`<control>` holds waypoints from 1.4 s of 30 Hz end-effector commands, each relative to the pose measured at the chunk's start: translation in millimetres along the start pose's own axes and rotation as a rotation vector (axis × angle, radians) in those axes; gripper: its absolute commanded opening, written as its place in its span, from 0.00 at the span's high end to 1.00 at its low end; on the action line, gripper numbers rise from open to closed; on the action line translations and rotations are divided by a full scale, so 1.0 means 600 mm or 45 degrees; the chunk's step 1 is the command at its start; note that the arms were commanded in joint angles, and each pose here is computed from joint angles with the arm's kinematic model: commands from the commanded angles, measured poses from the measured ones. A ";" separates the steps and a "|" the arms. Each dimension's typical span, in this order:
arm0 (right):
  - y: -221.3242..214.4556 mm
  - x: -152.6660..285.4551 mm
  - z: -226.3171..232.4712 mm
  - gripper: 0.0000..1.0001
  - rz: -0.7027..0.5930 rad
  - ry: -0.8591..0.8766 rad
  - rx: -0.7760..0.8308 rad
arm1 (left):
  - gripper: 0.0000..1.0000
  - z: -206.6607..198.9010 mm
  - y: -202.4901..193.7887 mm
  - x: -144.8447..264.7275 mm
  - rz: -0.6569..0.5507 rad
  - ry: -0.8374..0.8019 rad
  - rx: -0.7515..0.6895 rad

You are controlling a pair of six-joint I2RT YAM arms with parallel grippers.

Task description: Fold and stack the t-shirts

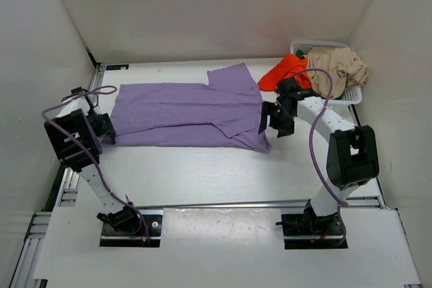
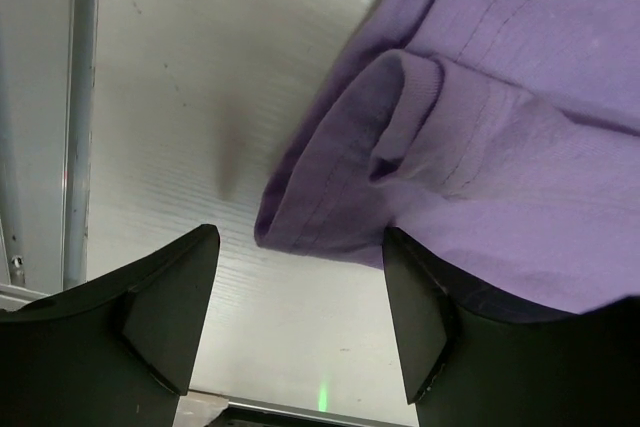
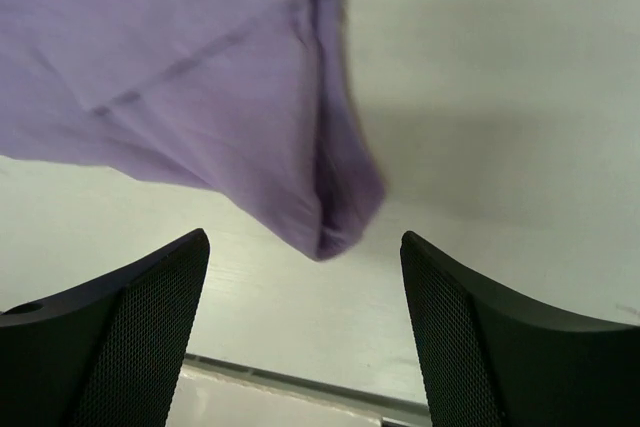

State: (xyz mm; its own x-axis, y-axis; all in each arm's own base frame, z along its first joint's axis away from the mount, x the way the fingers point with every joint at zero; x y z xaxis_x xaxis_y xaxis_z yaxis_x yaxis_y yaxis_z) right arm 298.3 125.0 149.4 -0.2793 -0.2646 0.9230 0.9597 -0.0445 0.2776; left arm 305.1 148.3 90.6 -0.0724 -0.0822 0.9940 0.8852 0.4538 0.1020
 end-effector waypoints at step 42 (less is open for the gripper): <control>-0.234 0.001 -0.080 1.00 0.308 -0.071 -0.341 | 0.50 0.038 -0.188 0.041 0.093 0.283 -0.048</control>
State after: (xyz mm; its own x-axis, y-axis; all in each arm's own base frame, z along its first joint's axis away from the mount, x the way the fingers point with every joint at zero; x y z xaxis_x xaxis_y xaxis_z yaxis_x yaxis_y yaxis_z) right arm 178.3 91.7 101.2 -0.0736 -0.2824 0.9565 0.9732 -0.2299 0.0070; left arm 206.9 107.2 92.7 0.0881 -0.1368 0.9867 0.9041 0.4268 -0.0216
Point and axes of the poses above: each gripper's point midway between its finger pads, its own x axis back along the fingers, its own z axis along the line the jaws close on, y = z × x, the point moved 7 cm from there along x, back along the fingers, and after that the axes turned 2 degrees about x, right-handed, at the moved point
